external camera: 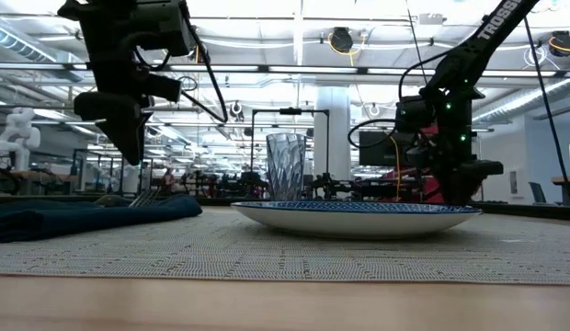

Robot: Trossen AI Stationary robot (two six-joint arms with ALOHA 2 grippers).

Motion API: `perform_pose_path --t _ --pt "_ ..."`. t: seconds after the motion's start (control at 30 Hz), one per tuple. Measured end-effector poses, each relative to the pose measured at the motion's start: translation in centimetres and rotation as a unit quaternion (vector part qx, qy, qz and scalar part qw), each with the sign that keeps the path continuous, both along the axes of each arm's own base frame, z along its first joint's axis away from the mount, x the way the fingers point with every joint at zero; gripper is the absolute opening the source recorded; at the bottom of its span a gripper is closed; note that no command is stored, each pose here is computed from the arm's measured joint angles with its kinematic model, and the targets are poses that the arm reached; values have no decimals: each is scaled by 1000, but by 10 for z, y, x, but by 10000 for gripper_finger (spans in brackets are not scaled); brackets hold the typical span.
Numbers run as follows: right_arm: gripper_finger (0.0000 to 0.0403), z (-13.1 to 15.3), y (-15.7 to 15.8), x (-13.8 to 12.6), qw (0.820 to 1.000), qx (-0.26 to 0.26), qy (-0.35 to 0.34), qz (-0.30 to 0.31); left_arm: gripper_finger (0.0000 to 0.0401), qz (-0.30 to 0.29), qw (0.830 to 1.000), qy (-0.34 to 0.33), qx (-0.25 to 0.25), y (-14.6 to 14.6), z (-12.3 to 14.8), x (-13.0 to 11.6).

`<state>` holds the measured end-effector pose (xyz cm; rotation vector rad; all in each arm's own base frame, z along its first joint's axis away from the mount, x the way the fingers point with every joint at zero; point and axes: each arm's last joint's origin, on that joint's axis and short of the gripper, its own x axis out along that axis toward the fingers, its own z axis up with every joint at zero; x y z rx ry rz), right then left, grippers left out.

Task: Set table place
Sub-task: Put the silver spoon to the right of the blue plate on the gray placemat

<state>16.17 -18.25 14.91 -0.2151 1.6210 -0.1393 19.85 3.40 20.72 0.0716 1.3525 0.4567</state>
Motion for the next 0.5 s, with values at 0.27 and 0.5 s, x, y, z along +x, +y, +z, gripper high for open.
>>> perform_pose_path --t 0.27,0.5 --pt "140 0 0 2 1000 -1 -5 9 130 -1 1000 1 0 0 0 0" --pt "137 -10 -6 -2 1000 17 2 -12 130 0 1000 -9 1 0 0 2"
